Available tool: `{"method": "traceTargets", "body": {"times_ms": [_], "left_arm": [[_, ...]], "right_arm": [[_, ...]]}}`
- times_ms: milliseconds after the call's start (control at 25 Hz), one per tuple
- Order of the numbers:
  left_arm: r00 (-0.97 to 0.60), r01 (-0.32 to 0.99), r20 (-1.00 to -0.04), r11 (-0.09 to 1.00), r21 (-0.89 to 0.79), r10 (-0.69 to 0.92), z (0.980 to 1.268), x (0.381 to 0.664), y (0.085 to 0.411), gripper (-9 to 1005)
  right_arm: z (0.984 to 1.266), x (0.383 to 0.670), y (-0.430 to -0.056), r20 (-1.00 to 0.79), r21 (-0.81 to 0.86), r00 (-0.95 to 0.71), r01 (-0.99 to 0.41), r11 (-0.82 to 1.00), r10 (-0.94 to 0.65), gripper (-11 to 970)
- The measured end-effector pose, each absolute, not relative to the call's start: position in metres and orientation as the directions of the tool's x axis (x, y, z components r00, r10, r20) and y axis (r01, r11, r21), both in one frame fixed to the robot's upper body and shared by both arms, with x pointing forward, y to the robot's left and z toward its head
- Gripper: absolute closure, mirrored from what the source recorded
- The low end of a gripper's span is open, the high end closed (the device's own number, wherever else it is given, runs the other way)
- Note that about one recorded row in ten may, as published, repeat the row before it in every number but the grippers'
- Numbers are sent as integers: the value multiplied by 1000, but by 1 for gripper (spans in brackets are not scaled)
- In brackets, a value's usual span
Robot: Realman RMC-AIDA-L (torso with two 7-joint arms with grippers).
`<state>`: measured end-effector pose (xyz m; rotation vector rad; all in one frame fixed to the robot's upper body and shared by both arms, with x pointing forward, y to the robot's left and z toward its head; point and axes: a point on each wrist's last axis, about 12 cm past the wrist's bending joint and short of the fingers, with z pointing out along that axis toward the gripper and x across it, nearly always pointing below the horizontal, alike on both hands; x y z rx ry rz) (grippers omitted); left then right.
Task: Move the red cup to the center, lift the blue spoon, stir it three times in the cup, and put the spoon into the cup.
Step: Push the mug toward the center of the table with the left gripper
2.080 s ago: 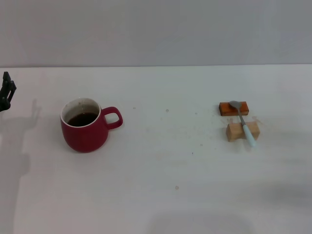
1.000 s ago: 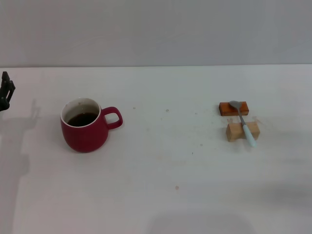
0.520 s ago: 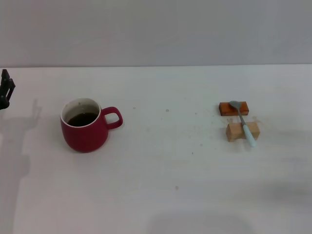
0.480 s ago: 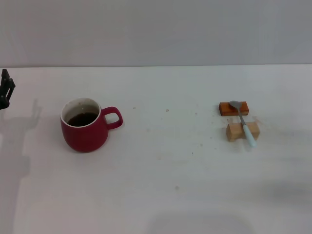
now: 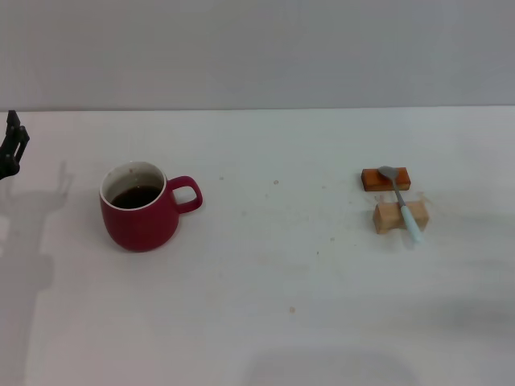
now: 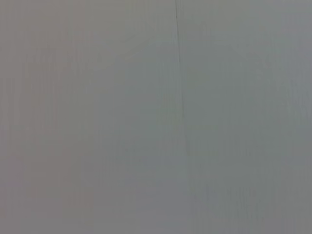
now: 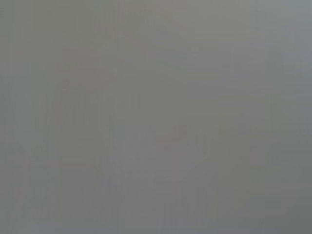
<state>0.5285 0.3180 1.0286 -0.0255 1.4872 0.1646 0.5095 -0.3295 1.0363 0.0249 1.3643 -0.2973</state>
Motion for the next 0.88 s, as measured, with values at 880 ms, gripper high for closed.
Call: {"method": "traceTargets", "body": {"times_ms": [880], "left_arm": [[74, -130, -993, 988, 83, 93, 1028, 526, 319, 151]], "right_arm": [[1039, 516, -328, -963, -159, 180, 215, 964, -199, 148]]}}
